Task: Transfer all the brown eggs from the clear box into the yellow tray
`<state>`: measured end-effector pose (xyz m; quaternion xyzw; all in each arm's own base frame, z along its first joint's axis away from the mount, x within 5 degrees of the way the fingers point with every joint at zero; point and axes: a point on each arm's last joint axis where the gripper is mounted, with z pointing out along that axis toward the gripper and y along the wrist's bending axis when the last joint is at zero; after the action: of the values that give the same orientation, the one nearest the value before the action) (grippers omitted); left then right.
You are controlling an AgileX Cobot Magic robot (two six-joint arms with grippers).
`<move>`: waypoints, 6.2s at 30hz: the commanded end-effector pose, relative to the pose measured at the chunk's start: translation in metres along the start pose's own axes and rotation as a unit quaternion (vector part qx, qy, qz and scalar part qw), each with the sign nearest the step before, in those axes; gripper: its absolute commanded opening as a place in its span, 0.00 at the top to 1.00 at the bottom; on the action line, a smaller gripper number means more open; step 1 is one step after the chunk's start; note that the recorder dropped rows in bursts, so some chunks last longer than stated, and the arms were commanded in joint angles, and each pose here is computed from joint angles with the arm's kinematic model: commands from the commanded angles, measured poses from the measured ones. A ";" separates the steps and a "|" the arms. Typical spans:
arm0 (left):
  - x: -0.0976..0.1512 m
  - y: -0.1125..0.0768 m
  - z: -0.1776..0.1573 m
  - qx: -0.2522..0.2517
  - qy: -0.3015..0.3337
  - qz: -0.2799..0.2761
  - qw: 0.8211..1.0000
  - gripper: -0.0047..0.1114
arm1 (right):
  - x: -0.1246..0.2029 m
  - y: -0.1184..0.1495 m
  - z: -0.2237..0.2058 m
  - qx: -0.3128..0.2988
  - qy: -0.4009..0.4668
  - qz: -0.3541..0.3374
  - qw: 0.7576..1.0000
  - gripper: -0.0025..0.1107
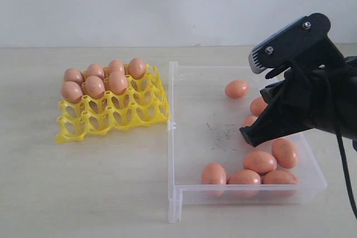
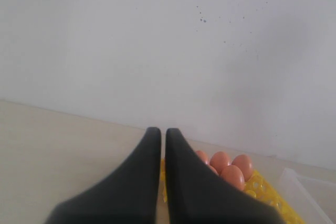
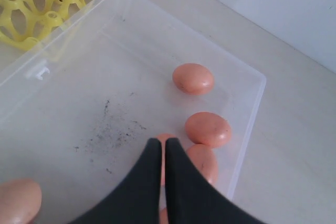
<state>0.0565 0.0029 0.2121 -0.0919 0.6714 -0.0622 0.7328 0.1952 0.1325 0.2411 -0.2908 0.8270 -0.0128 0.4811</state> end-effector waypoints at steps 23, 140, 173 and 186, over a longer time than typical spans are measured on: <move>-0.001 0.000 0.000 0.003 -0.002 0.003 1.000 0.93 | 0.016 0.003 0.000 -0.008 0.019 0.005 1.000 0.98; -0.001 0.000 0.000 0.003 -0.002 0.003 1.000 0.93 | -0.021 -0.034 0.205 -0.132 0.296 0.111 0.940 0.98; -0.001 0.000 0.000 0.003 -0.002 0.003 1.000 0.93 | -0.073 0.033 0.200 -0.215 -0.337 0.198 0.895 0.98; -0.001 0.000 0.000 0.003 -0.002 0.003 1.000 0.93 | -0.071 0.061 0.266 -0.329 -0.251 0.142 0.899 0.98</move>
<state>0.0565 0.0029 0.2121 -0.0919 0.6714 -0.0622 0.7328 0.3999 0.2845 0.1357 -0.3041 0.6624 0.4065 0.5509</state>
